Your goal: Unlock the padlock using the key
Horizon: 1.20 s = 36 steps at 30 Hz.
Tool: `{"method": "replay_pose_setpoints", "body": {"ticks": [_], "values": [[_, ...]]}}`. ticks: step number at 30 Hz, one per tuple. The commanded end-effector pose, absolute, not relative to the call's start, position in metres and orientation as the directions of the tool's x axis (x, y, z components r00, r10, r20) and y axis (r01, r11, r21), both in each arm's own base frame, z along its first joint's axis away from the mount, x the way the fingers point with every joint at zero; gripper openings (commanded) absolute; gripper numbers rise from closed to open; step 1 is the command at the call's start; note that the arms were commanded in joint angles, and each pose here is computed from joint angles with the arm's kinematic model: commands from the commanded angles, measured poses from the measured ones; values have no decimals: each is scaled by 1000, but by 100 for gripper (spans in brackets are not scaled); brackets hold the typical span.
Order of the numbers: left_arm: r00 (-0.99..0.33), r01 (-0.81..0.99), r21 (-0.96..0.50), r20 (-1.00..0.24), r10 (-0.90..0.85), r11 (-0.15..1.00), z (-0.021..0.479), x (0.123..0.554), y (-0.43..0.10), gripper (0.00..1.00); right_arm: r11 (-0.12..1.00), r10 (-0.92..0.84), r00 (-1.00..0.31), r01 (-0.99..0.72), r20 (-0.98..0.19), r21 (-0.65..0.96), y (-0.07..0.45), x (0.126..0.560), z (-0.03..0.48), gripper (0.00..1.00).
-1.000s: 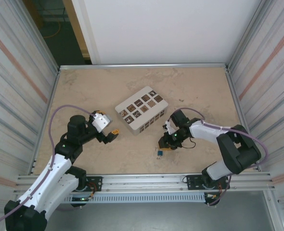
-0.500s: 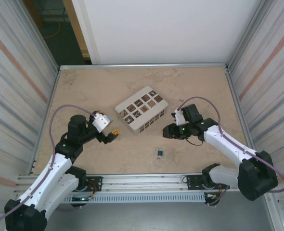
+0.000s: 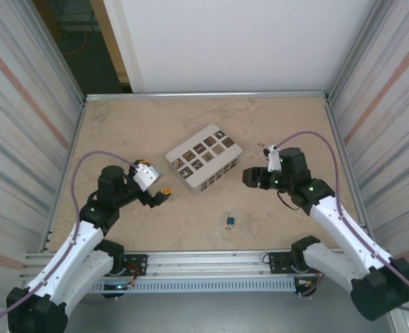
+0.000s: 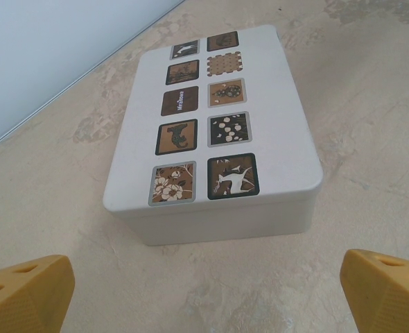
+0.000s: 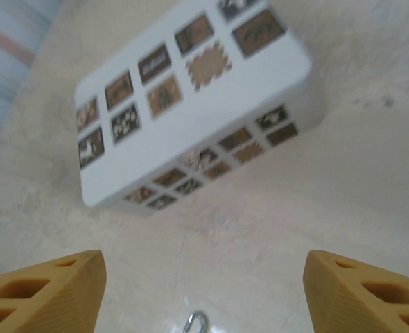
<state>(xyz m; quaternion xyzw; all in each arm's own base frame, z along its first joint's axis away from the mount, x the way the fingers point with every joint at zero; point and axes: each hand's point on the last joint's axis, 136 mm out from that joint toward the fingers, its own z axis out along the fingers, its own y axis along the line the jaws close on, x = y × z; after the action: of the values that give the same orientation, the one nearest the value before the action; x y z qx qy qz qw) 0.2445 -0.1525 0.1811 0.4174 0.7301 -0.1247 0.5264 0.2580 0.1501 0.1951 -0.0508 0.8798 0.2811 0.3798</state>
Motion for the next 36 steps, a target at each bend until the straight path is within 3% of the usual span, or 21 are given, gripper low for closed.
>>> {"method": "replay_pose_setpoints", "body": {"ticks": [1, 5, 13, 20, 36], "values": [[-79, 759, 258, -875, 477, 598, 183, 241, -157, 99, 879, 158, -629, -262, -761, 399, 124, 267, 199, 83], [-83, 759, 256, -874, 479, 599, 182, 241, -157, 99, 916, 218, -563, -164, -797, 367, 91, 273, 200, 100], [-92, 760, 251, -872, 482, 599, 179, 242, -156, 99, 980, 127, -414, -89, -901, 179, 44, 279, 198, 99], [-93, 761, 250, -871, 482, 599, 178, 241, -157, 99, 974, 131, -299, 218, -945, 66, -22, 291, 166, 99], [-121, 762, 238, -861, 493, 602, 169, 244, -156, 99, 985, 143, -311, 133, -940, 106, -21, 333, 118, 99]]}}
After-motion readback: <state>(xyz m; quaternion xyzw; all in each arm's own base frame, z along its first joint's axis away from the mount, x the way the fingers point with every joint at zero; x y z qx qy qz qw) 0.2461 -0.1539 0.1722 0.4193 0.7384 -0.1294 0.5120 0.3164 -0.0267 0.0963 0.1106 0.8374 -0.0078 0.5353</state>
